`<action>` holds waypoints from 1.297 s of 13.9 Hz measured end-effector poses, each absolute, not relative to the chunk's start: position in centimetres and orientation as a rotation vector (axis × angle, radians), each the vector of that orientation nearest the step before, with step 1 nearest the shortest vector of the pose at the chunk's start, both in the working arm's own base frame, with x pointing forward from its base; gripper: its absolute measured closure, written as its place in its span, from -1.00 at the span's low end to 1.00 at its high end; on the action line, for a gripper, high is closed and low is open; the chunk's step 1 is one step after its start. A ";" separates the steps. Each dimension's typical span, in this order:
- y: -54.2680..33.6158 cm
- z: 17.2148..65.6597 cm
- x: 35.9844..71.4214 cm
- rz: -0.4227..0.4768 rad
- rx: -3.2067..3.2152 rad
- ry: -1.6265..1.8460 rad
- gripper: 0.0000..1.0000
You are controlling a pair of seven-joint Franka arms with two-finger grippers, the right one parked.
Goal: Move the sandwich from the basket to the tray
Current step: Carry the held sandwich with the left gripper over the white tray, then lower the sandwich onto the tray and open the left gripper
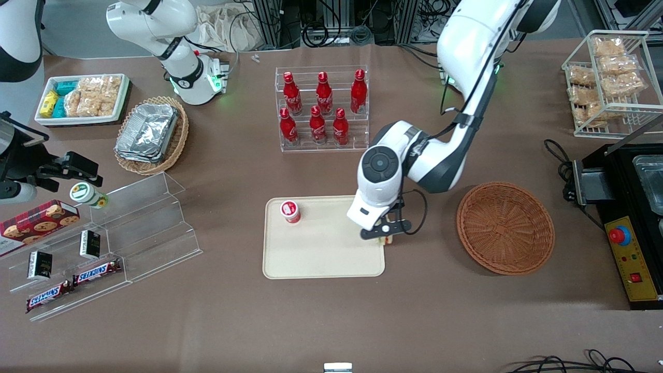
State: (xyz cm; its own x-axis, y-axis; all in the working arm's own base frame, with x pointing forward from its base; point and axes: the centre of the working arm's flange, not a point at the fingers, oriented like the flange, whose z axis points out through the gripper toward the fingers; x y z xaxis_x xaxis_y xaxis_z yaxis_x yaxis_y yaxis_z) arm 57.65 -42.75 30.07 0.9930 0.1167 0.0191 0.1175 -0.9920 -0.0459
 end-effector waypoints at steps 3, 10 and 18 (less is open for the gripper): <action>-43.6 26.8 58.0 -0.062 -3.120 -0.057 0.69; -43.4 23.6 58.4 -0.033 -3.128 -0.023 0.17; -35.5 35.8 60.4 0.209 -3.054 -0.029 -0.99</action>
